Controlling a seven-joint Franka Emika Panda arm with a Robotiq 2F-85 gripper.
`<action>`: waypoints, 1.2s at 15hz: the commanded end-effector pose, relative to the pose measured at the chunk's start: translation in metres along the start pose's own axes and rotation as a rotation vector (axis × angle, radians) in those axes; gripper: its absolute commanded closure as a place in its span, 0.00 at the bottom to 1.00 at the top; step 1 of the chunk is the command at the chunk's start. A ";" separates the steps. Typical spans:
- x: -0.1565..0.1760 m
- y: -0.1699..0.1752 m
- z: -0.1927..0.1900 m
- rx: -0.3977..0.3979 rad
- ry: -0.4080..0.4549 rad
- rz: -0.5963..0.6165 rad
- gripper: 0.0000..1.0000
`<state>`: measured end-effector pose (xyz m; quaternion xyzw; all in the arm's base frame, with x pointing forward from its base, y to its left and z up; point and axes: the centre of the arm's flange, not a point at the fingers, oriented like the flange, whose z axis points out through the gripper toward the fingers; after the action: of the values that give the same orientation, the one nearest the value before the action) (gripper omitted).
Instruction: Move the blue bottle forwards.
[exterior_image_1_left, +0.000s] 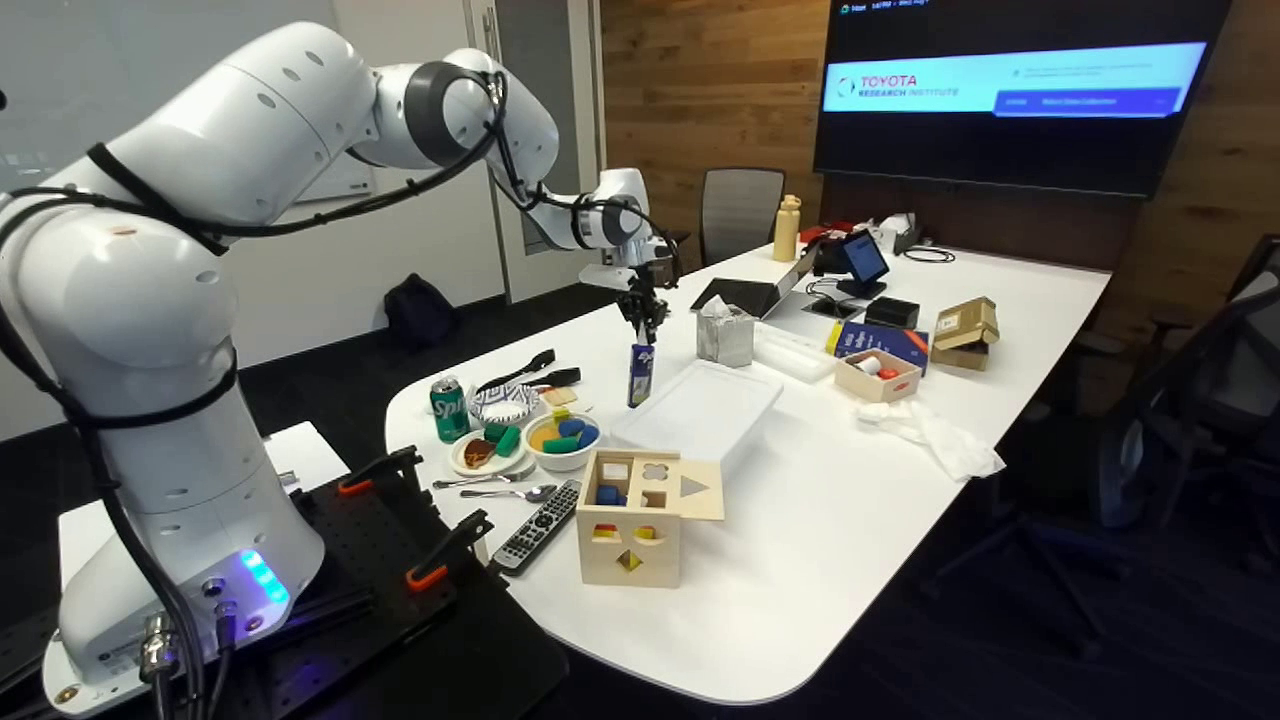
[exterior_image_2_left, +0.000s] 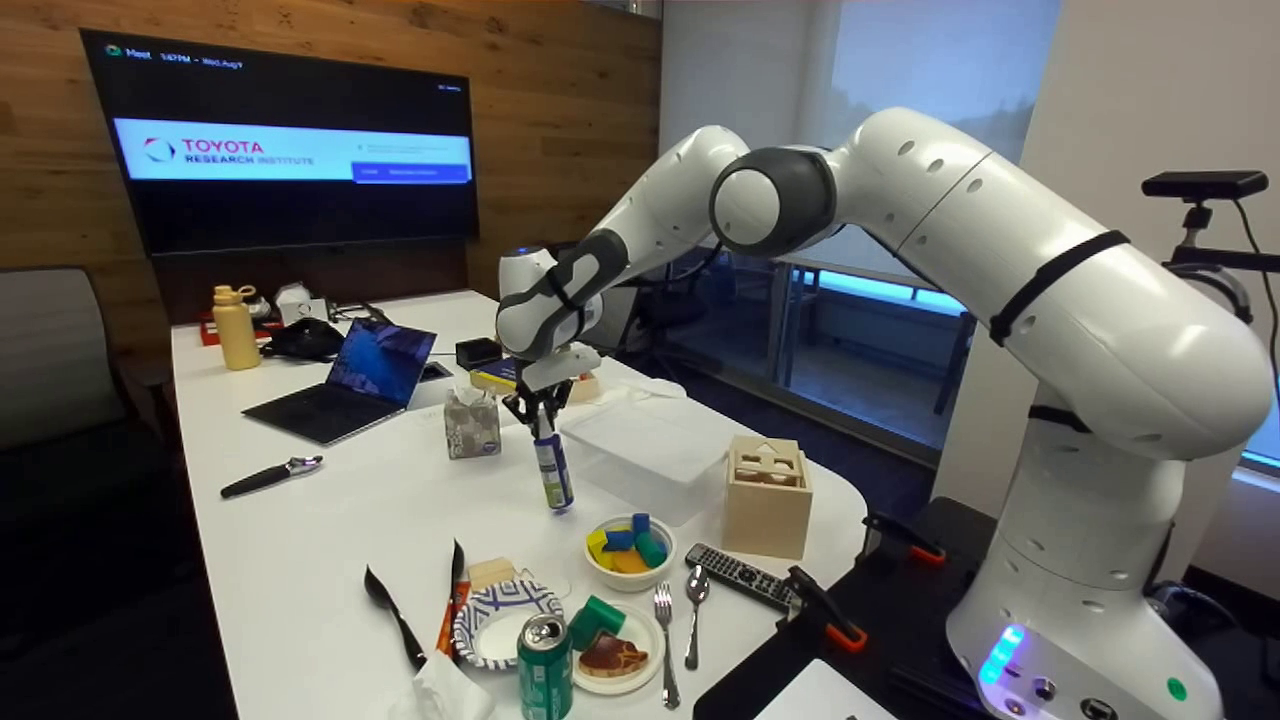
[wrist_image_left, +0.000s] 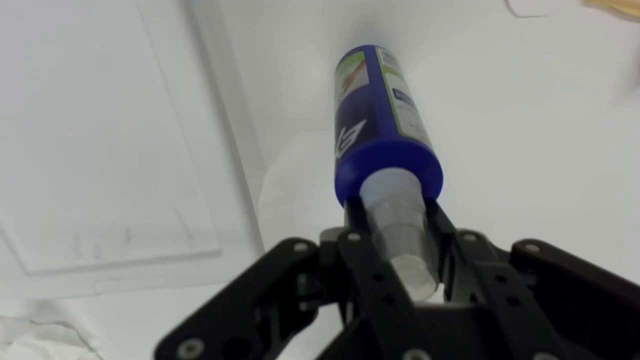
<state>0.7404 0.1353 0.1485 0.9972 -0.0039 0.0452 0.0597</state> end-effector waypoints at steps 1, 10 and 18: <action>-0.052 0.002 -0.045 0.017 -0.012 0.011 0.92; -0.140 -0.003 -0.035 0.104 0.156 0.070 0.92; -0.210 -0.029 -0.055 0.055 0.247 0.057 0.92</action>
<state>0.5675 0.1599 0.1480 0.9884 -0.0118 0.1509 0.0094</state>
